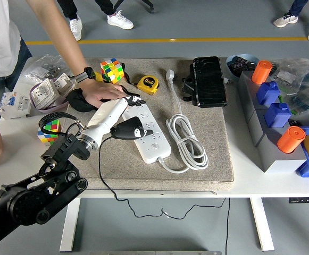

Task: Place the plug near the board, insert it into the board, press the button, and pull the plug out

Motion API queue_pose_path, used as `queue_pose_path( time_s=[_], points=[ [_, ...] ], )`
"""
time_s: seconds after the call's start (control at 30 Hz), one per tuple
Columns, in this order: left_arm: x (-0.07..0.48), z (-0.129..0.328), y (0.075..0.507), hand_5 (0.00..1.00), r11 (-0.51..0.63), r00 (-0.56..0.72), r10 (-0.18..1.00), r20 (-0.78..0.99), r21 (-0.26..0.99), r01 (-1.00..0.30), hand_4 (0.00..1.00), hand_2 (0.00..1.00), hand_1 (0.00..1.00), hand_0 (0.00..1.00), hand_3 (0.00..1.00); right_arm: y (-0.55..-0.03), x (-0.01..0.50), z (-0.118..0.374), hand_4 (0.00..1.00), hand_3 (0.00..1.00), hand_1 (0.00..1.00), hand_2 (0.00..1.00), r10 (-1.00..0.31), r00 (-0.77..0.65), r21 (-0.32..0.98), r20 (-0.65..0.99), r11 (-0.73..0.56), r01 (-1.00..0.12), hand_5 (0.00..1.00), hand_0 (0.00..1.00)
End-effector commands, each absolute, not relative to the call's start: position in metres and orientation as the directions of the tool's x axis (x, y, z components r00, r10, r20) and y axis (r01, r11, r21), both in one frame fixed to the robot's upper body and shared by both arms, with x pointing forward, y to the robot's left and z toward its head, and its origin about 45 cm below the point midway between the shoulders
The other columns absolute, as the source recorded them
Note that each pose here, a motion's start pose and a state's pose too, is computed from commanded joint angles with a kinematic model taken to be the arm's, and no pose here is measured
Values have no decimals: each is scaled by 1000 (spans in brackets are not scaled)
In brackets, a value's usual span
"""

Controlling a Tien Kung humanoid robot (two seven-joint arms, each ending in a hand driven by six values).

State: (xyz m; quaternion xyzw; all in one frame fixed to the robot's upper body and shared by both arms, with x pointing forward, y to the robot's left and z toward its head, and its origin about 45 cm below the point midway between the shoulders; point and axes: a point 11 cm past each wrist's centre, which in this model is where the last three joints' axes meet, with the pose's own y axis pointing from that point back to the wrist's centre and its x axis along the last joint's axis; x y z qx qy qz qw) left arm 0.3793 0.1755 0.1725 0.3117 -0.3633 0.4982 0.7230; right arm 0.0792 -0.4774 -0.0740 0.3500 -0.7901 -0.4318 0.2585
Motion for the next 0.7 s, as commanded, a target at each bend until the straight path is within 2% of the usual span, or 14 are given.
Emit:
queue_pose_path(
  time_s=[0.03,0.7],
  points=[
    [380,172,176,489,306,238,489,839,90,-948,998,671,628,593,709,-477,79,-74,739,479,635,538,-776,-622,863,106,382,-330,442,584],
    [387,151,189,478,238,233,396,888,145,-960,998,631,599,528,687,-477,80,-74,738,479,635,537,-777,-621,863,105,381,-332,442,583]
  ],
)
